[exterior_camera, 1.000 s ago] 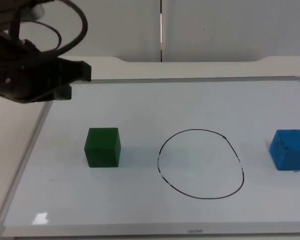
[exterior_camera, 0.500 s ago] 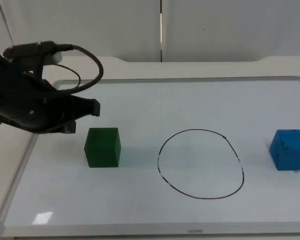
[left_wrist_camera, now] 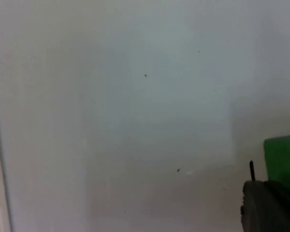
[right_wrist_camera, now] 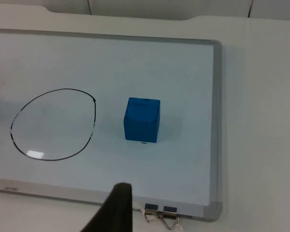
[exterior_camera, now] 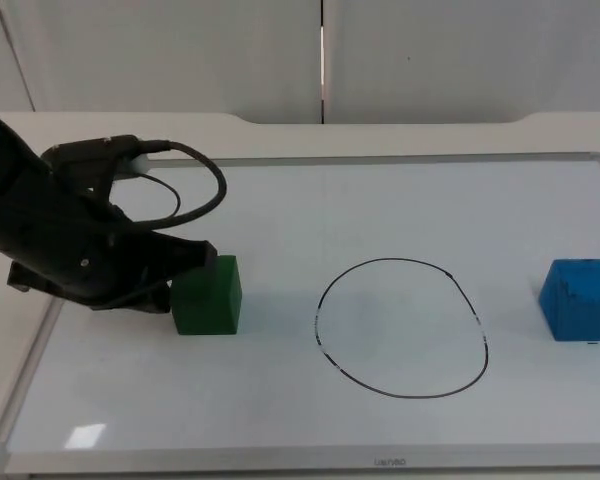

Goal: Push the two cubes into the marked area.

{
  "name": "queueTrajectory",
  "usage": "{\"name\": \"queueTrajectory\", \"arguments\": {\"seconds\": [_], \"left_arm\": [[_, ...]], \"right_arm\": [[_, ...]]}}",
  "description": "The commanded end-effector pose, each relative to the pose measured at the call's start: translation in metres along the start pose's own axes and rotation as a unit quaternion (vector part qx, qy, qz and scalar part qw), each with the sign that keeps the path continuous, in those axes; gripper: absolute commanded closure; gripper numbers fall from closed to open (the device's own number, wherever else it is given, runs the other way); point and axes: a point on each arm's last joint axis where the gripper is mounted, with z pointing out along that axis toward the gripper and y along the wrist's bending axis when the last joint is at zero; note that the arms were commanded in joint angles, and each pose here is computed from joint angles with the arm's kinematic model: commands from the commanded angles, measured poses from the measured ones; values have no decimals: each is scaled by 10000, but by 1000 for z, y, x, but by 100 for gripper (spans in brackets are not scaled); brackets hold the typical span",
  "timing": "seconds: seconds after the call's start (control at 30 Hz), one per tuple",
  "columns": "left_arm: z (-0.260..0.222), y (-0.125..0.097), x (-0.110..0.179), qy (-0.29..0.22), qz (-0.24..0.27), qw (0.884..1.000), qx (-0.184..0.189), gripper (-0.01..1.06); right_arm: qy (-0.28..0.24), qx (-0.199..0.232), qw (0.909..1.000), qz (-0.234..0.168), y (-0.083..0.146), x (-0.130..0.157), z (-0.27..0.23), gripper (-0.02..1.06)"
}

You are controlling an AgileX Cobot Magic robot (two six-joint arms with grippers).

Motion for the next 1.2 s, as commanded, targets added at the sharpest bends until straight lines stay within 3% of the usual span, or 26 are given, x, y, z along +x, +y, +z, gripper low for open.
{"name": "queueTrajectory", "arguments": {"seconds": [0.0, 0.4, 0.83, 1.17], "left_arm": [[0, -2, 0, 8, 0, 10000, 43, 105], [1, -6, 2, 86, 8, 9998, 174, 105], [4, -31, 8, 29, 396, 9991, 120, 105], [5, -36, -6, -161, 439, 9987, 184, 105]], "right_arm": [[-50, 15, 10000, 29, 0, 0, 0, -1], [-50, 15, 10000, 29, 0, 0, 0, -1], [-50, 15, 10000, 29, 0, 0, 0, -1], [-50, 15, 10000, 29, 0, 0, 0, -1]]}}
